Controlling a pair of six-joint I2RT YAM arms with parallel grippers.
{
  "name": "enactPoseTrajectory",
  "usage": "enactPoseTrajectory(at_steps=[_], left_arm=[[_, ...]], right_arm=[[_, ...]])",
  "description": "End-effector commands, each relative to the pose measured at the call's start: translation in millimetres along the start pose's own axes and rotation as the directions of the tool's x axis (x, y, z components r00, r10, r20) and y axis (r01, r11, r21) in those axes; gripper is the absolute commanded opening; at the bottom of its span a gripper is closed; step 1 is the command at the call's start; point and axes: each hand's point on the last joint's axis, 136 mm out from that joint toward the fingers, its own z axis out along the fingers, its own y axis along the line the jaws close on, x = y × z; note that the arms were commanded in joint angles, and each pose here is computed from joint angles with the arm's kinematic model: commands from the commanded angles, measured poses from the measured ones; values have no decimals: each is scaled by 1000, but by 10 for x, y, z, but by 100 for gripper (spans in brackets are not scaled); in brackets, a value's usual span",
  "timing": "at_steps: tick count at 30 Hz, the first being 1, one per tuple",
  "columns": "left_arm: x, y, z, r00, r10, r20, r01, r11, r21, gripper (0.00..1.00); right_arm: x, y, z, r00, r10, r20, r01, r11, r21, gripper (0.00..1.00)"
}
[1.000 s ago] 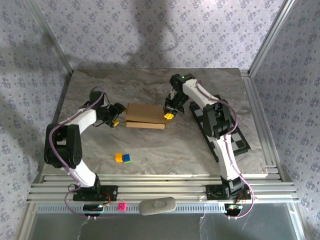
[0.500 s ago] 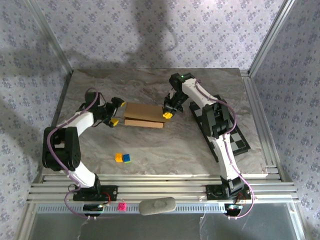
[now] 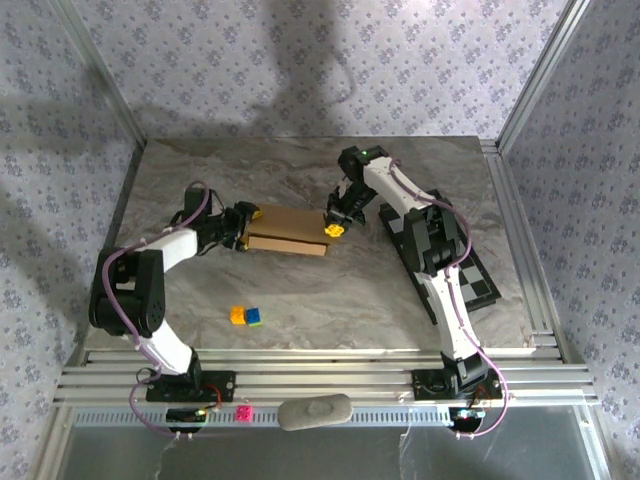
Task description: Fold the paper box
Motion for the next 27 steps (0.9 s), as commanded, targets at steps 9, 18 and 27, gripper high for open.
enactPoseTrajectory(at_steps=[9, 18, 27], left_arm=[[-36, -62, -31, 1000, -24, 15, 24, 1000, 16, 42], [20, 57, -189, 987, -161, 12, 161, 981, -109, 43], [148, 283, -497, 916, -399, 51, 400, 888, -227, 45]], right_arm=[[-17, 160, -244, 999, 20, 27, -19, 999, -38, 27], [-42, 193, -854, 978, -11, 207, 14, 1000, -11, 52], [174, 760, -1793, 511, -535, 673, 531, 812, 242, 56]])
